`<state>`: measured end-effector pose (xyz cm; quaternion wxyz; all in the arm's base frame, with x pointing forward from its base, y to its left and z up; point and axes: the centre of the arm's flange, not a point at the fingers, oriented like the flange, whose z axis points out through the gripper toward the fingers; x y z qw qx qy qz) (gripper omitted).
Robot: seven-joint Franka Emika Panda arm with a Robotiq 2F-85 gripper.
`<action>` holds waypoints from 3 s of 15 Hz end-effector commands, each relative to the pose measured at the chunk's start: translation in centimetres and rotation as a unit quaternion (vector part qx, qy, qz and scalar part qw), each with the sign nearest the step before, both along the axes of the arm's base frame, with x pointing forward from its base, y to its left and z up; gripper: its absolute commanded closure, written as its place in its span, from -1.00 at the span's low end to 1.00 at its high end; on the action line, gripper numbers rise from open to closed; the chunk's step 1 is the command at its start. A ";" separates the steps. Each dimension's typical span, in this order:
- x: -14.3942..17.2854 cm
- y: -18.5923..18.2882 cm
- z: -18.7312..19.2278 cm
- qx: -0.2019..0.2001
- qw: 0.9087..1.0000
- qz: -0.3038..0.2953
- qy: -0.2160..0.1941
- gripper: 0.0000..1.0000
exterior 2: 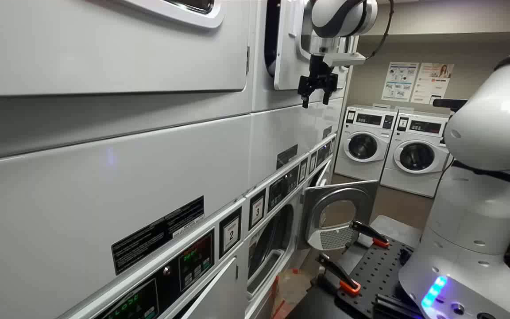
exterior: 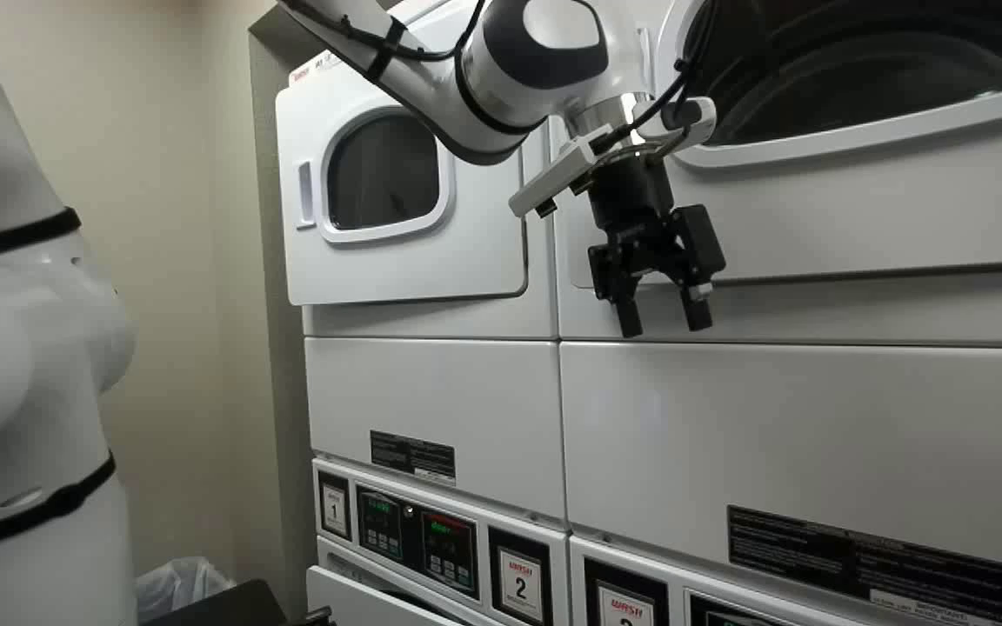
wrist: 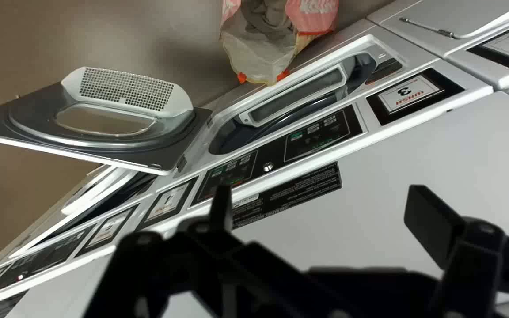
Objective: Open the right door
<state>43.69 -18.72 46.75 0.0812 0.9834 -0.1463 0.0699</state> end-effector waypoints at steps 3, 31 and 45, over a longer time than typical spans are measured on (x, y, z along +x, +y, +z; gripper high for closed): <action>0.0 0.0 0.0 0.000 1.000 0.000 0.000 -1.00; -1.8 21.3 13.9 -0.201 0.934 0.130 -0.264 -1.00; -3.3 20.5 15.0 -0.427 0.853 0.007 -0.301 -1.00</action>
